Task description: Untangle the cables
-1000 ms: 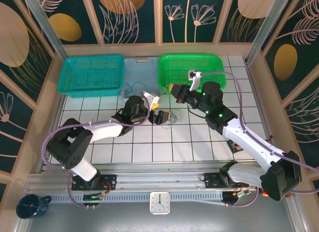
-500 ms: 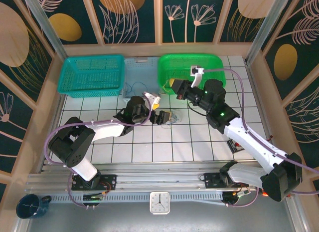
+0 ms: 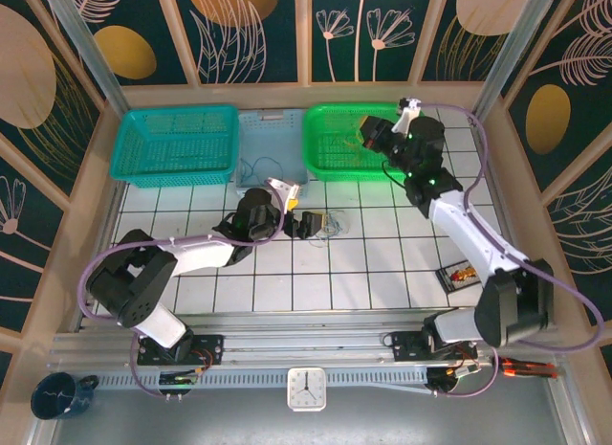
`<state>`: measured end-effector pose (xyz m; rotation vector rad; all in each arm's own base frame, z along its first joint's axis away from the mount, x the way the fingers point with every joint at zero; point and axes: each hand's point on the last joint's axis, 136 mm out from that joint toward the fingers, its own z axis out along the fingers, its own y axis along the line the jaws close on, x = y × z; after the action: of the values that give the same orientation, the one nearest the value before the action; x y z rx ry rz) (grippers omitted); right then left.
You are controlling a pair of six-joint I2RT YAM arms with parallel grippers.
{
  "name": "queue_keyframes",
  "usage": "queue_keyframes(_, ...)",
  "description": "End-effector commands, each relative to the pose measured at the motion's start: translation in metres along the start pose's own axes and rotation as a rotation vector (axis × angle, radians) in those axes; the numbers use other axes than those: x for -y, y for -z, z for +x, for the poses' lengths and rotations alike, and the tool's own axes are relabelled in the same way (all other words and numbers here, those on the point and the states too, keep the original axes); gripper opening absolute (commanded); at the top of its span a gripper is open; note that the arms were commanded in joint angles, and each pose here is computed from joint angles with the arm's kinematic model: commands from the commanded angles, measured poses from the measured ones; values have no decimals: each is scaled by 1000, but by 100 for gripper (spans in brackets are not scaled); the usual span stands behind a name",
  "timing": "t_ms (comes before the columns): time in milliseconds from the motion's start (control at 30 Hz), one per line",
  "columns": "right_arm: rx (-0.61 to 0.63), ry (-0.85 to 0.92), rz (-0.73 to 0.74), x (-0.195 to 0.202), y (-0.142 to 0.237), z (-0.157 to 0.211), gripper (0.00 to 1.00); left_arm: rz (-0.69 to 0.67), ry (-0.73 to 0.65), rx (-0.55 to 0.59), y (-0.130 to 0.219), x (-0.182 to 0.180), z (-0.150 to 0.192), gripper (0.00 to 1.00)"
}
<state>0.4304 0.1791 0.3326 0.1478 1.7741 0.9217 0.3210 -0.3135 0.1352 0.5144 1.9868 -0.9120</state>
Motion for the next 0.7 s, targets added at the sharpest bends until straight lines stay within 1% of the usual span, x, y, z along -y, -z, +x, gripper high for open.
queue_keyframes(0, 65, -14, 32, 20, -17, -29, 0, 7, 12, 60, 7, 6, -14, 99)
queue_keyframes(267, 41, -53, 173, 106, -71, -34, 0, -25, 79, 110, 14, 2, -25, 99)
queue_keyframes(433, 12, -57, 228, 148, -99, -28, 0, -45, 115, 164, 20, -1, -33, 99)
queue_keyframes(467, 2, -56, 240, 155, -105, -26, 2, -50, 114, 175, 22, -2, -35, 99)
queue_keyframes(500, -6, -56, 253, 163, -108, -25, 7, -59, 117, 181, 23, -3, -36, 99)
queue_keyframes(567, -34, -63, 276, 180, -116, -19, 25, -87, 121, 196, 26, -7, -41, 99)
queue_keyframes(600, -42, -70, 282, 185, -118, -19, 32, -99, 123, 200, 26, -8, -42, 99)
queue_keyframes(667, -48, -75, 277, 188, -118, -22, 40, -121, 122, 206, 29, -11, -45, 99)
